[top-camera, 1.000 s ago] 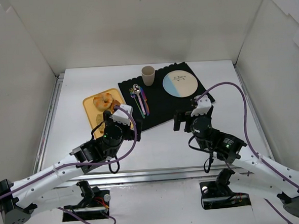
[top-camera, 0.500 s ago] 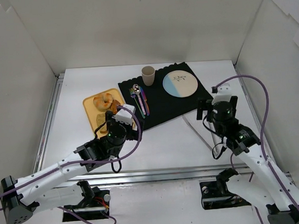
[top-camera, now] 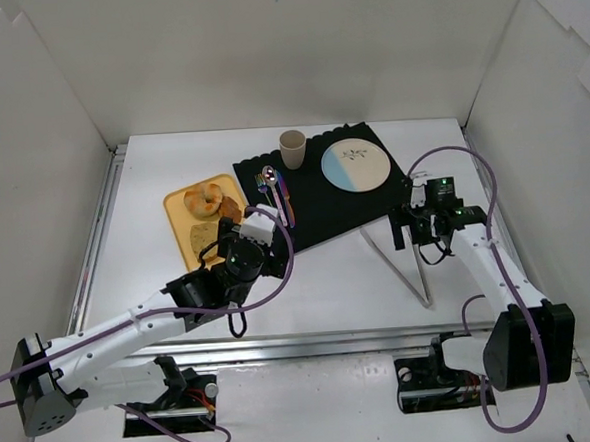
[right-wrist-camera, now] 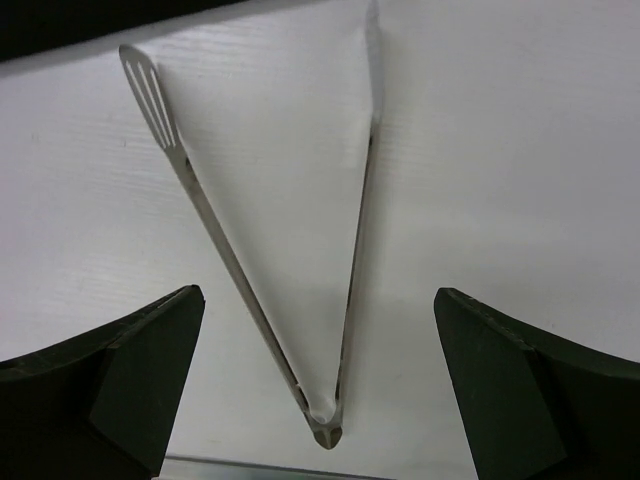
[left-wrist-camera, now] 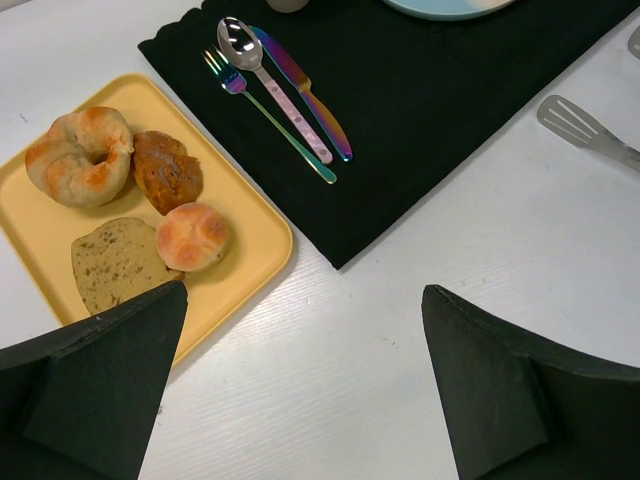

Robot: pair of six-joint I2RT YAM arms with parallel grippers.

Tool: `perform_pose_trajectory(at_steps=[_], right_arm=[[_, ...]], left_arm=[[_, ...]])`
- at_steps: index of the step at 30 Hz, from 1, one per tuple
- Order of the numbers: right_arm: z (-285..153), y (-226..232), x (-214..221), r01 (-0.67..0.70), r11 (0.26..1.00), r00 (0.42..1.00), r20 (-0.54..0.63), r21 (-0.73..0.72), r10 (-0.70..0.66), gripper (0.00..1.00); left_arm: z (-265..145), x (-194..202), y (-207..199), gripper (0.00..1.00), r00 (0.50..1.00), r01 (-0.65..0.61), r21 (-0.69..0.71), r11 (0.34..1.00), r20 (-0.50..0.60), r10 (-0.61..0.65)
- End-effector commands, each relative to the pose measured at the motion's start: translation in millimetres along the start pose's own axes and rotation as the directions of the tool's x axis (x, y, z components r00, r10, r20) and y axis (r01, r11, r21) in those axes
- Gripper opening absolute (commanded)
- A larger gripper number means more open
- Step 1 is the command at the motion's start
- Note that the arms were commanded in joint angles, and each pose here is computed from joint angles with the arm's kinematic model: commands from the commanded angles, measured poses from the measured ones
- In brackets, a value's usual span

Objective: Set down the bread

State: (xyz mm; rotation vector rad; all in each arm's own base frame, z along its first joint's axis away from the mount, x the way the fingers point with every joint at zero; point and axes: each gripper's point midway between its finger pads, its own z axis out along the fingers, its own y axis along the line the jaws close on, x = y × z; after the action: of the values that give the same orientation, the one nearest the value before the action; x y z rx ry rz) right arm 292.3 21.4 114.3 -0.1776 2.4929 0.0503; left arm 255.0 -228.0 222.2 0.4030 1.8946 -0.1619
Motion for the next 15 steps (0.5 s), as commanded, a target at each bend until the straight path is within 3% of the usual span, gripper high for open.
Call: perform_pose_trajectory(at_steps=[1,8,13,15], right_arm=[[0,10,-3,0.123,0.988,0.991,-0.032,-0.097,-0.126,0.98],[17,-8,31,0.233,0.971,0.960,-0.147,-0.052,-0.238,0.98],[17,7,38,0.264,0.954,0.953,-0.113,-0.142,-0.280,0.98],[17,-2,39,0.272,0.958,0.951,-0.124,-0.089,-0.282,0.98]], left_arm=[[-2,-33,1,1.00,0.996,0.062,-0.010,0.998,0.071,-0.061],[-1,-33,6,0.99,0.996,0.057,-0.043,0.997,0.067,-0.054],[-3,-34,6,0.99,0.995,0.064,-0.036,0.997,0.073,-0.062],[-3,-33,6,1.00,0.996,0.063,-0.035,0.997,0.071,-0.061]])
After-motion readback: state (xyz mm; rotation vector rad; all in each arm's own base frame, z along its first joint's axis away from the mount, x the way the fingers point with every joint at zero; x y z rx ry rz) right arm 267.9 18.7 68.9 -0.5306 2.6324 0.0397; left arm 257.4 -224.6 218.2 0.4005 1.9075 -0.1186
